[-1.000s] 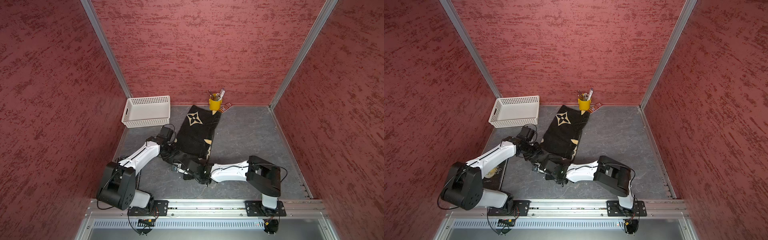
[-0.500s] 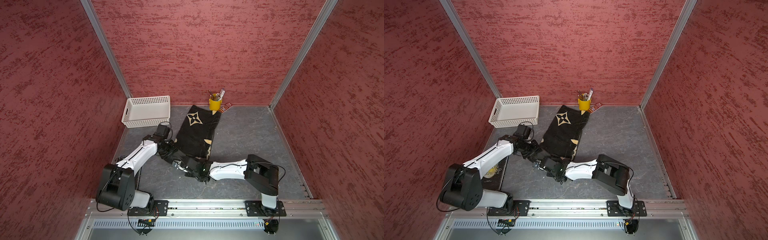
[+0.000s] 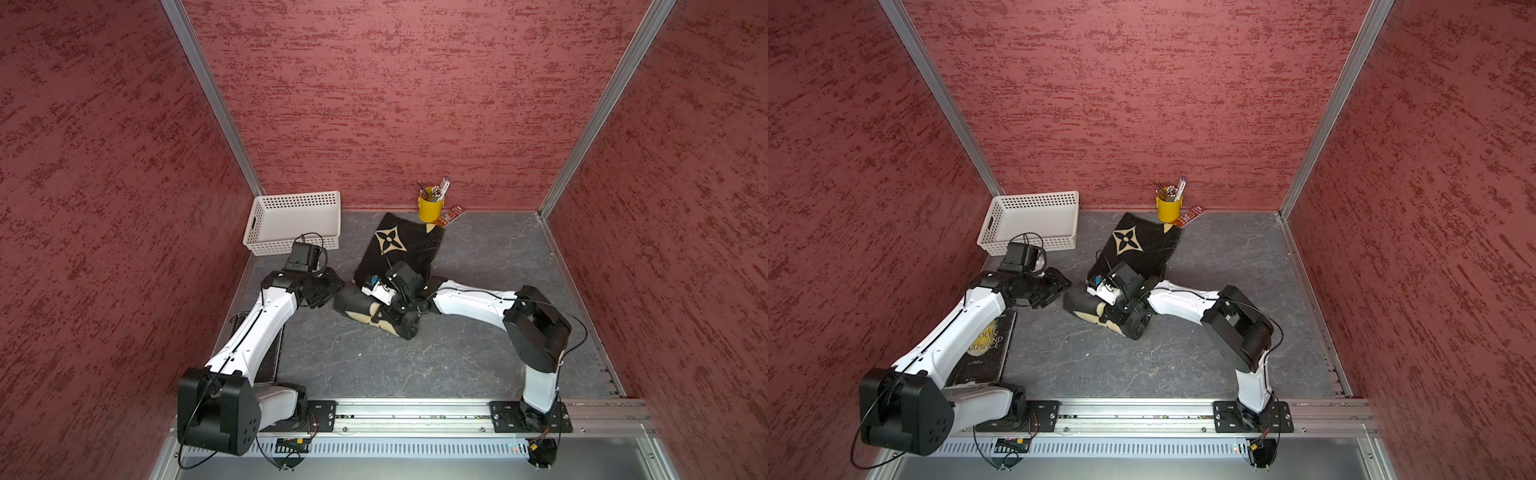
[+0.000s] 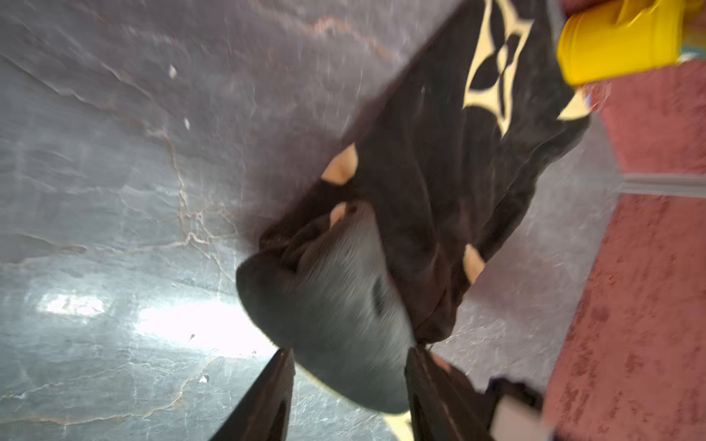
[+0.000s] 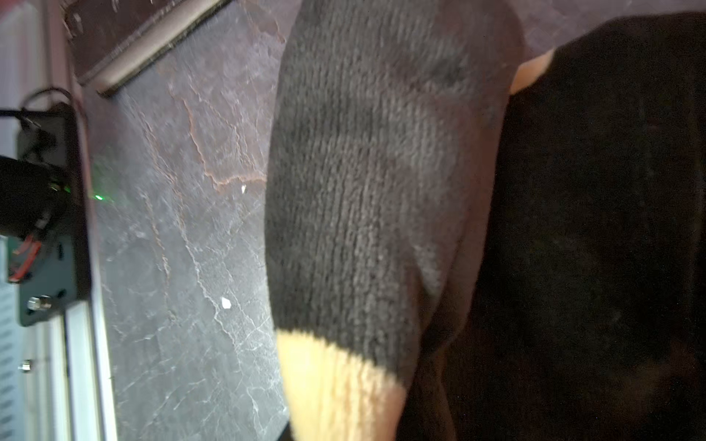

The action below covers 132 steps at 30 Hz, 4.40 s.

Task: Roll up the pillowcase
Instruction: Roll the pillowcase at the center of the board.

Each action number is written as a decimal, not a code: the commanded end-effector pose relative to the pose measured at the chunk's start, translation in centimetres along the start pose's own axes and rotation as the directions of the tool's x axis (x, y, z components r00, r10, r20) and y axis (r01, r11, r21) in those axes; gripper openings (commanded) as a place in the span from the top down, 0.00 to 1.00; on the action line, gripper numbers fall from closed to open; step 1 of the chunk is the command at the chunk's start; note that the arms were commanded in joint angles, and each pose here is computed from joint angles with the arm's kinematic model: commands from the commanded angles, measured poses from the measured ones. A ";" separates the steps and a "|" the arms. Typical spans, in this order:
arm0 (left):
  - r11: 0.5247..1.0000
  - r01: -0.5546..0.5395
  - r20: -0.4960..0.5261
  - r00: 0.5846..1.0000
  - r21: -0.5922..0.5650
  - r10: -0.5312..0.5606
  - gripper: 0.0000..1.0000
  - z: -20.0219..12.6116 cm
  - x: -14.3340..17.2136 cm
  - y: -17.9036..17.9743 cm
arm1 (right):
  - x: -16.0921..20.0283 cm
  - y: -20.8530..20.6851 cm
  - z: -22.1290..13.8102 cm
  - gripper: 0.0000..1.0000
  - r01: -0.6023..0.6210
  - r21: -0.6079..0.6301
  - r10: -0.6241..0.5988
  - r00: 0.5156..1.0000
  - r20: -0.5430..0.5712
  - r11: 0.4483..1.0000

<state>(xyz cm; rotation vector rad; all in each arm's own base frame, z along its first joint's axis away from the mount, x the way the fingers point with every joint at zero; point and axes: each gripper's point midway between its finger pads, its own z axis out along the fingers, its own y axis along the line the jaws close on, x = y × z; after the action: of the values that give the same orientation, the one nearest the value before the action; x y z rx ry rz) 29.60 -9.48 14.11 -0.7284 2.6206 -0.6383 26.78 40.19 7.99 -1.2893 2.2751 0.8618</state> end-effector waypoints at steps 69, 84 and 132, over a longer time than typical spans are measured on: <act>1.000 -0.001 0.087 0.996 0.016 0.000 0.00 -2.0 -3.7 0.2 | 1.9 4.0 -0.3 0.98 0.213 0.153 -0.210 0.977 -0.037 0.965; 0.975 -0.164 0.108 0.983 0.150 0.149 0.15 -1.1 2.3 -1.4 | 1.9 -1.9 -0.7 0.88 -0.329 -0.279 0.329 0.943 -0.048 0.902; 0.996 -0.071 -0.104 0.992 -0.048 0.066 0.43 7.1 2.1 -1.9 | 5.4 -1.4 -1.4 0.77 0.462 0.440 -0.401 0.887 -0.229 0.770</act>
<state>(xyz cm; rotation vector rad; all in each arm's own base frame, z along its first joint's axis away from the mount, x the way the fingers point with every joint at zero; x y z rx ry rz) 31.18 -15.62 7.50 -0.6130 2.7854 -0.6394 26.03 34.28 5.82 -1.5269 1.9234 -0.0408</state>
